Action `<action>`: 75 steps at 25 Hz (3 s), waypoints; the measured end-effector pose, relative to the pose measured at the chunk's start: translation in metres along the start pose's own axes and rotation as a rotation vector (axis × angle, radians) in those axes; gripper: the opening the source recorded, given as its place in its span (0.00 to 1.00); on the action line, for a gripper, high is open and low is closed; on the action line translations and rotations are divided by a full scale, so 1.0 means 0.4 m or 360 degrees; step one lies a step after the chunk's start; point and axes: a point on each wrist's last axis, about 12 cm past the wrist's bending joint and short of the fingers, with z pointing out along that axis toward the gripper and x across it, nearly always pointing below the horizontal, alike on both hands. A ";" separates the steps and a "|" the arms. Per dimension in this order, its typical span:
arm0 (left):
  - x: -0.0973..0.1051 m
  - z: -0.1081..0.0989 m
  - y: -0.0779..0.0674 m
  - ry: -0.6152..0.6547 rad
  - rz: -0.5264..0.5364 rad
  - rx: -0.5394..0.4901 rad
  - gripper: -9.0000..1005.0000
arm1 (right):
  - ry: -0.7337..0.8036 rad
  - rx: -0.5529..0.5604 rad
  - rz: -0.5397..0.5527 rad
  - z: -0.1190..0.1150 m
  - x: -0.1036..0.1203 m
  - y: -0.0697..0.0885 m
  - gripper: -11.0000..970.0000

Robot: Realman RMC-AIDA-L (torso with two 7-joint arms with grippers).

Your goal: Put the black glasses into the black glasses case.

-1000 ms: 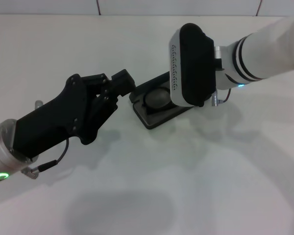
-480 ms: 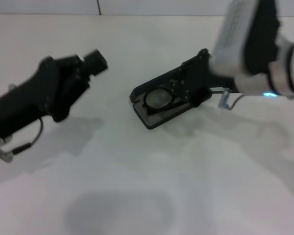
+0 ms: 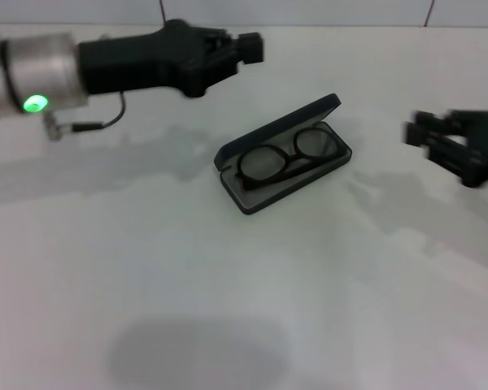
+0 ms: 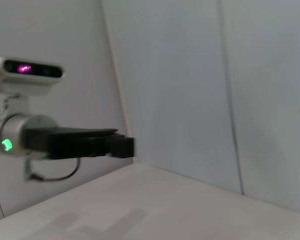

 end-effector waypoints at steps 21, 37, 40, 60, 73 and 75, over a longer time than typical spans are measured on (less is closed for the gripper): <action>0.073 0.223 0.066 0.0699 0.0055 -0.0378 0.19 | -0.0157 -0.0053 0.0213 -0.142 0.122 -0.073 0.18; 0.091 0.230 0.061 0.0747 0.0063 -0.0383 0.22 | -0.0157 -0.0066 0.0230 -0.129 0.130 -0.075 0.20; 0.101 0.235 0.054 0.0772 0.0058 -0.0366 0.23 | -0.0158 -0.0070 0.0240 -0.125 0.131 -0.076 0.21; 0.053 0.240 -0.029 0.0631 0.0074 0.0009 0.29 | -0.0080 -0.0223 0.0208 -0.127 0.140 -0.055 0.27; 0.055 -0.082 -0.164 0.0033 0.0253 0.0424 0.48 | -0.0150 -0.0797 -0.0029 -0.004 0.057 0.029 0.47; 0.065 -0.121 -0.165 -0.0052 0.0201 0.0380 0.56 | -0.0168 -0.0850 -0.0074 0.005 0.039 0.038 0.55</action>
